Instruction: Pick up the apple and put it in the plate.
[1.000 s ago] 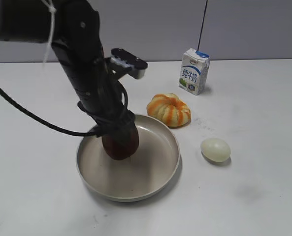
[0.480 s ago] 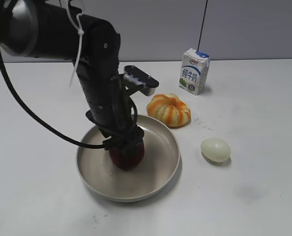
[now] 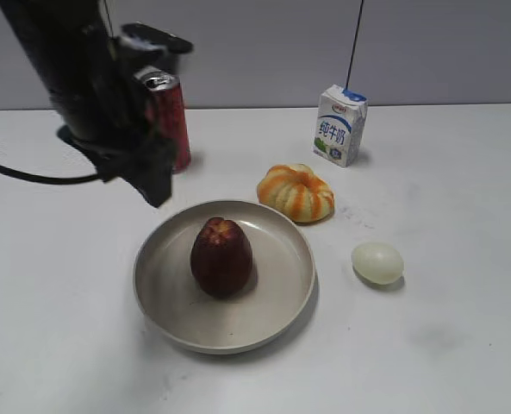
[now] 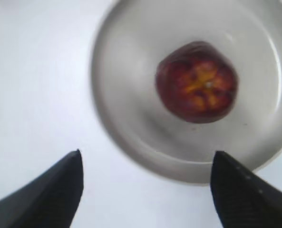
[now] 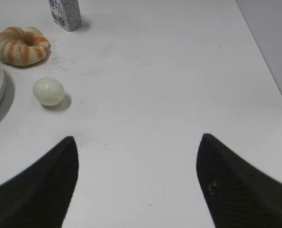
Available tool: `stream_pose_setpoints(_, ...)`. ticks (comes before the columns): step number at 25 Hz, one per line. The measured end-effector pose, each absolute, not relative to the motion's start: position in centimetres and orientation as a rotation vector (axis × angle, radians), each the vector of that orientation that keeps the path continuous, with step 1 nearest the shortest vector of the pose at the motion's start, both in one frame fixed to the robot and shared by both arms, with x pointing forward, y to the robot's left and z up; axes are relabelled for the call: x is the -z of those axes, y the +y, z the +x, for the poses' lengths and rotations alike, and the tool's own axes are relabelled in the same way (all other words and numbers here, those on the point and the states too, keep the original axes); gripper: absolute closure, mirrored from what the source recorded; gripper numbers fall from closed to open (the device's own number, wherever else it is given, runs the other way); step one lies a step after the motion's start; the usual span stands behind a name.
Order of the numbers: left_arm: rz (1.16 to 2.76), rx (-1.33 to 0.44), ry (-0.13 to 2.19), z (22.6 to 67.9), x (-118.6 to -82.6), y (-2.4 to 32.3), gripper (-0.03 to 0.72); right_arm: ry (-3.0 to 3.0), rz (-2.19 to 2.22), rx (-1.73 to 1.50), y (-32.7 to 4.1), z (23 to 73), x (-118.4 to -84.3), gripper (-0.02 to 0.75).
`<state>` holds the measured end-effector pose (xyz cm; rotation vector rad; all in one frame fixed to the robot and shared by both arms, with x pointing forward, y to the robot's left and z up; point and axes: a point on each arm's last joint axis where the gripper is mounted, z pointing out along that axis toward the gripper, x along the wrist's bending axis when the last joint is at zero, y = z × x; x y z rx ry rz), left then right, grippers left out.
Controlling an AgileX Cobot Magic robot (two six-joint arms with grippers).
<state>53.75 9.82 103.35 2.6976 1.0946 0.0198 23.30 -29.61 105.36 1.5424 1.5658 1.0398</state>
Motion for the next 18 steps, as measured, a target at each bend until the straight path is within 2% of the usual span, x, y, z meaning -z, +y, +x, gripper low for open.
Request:
stream_pose_setpoints(5, 2.577, -0.029, 1.469, 56.2, -104.7, 17.7, 0.095, 1.566, 1.542, -1.04, -29.6, 23.3, -105.4, 0.154)
stream_pose_setpoints(11, 2.354, -0.074, 1.794, 57.9, -105.4, 25.8, 0.099, 1.565, 1.543, -1.04, -29.6, 23.3, -105.4, 0.154)
stream_pose_setpoints(14, 2.286, -0.119, 1.841, 57.4, -106.7, 27.6, 0.099, 1.566, 1.542, -1.04, -29.6, 23.3, -105.4, 0.154)
stream_pose_setpoints(18, 2.248, -0.194, 1.811, 55.4, -109.1, 27.8, 0.102, 1.566, 1.542, -1.04, -29.6, 23.3, -105.4, 0.154)
